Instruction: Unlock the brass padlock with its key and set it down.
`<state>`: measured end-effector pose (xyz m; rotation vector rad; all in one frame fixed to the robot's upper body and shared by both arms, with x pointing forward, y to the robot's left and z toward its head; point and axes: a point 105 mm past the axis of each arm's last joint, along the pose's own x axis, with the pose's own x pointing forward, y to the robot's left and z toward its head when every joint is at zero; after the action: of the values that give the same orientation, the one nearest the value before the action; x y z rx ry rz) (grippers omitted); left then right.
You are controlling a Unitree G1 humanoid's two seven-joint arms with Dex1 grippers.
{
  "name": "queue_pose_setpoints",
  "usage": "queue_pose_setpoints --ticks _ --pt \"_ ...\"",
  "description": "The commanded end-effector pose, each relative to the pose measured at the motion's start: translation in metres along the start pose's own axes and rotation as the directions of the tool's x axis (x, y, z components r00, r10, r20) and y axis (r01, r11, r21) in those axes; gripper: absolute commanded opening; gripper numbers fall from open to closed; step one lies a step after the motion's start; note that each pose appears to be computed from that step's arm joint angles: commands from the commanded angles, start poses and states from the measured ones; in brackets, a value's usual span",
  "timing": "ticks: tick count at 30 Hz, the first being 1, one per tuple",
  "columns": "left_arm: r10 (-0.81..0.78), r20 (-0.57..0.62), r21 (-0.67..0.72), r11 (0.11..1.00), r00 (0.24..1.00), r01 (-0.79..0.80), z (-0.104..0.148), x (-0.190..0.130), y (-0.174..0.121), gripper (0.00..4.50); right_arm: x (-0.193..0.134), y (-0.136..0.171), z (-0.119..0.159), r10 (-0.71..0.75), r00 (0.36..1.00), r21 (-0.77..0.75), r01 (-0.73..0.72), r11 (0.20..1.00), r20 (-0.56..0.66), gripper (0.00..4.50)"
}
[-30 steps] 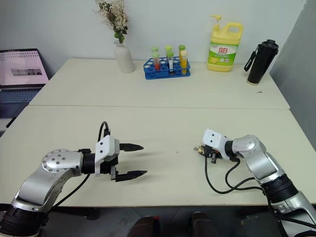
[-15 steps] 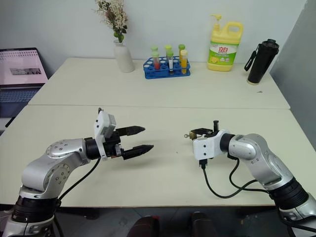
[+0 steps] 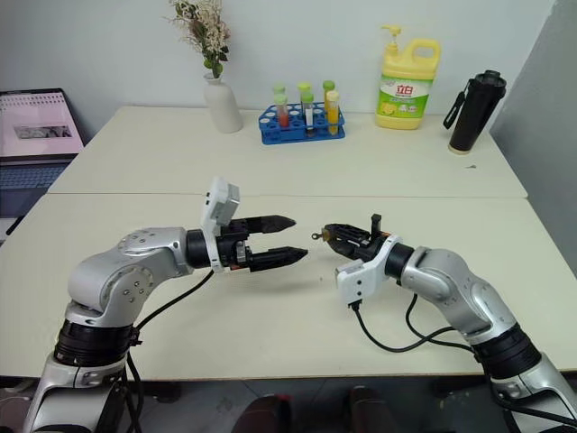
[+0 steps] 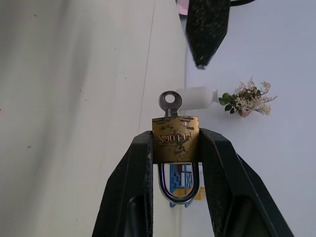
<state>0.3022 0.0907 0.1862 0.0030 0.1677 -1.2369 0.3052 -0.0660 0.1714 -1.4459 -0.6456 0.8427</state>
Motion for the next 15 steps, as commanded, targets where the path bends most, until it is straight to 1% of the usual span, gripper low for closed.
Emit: queue_pose_setpoints --ticks 1,7,13,15 --pt "-0.032 0.029 0.015 0.999 0.999 0.032 0.0102 0.0033 -0.0007 4.5 -0.0021 -0.0217 0.0053 -0.08 0.996 -0.043 0.081 0.996 0.032 0.94" --pt "-0.041 0.06 -0.024 0.999 0.997 0.042 0.016 0.0059 0.006 4.5 -0.0003 -0.023 0.0088 -0.087 0.995 -0.041 0.089 0.995 0.051 0.94" --pt "-0.048 0.03 -0.025 0.999 0.998 0.048 0.0089 0.0051 0.0083 4.5 0.0006 -0.0237 0.0101 -0.091 0.995 -0.029 0.092 0.995 0.051 0.94" --pt "-0.051 0.028 -0.03 0.998 0.998 0.052 0.0074 0.0052 0.008 4.1 0.0005 -0.0239 0.011 -0.092 0.994 -0.025 0.093 0.995 0.053 0.94"
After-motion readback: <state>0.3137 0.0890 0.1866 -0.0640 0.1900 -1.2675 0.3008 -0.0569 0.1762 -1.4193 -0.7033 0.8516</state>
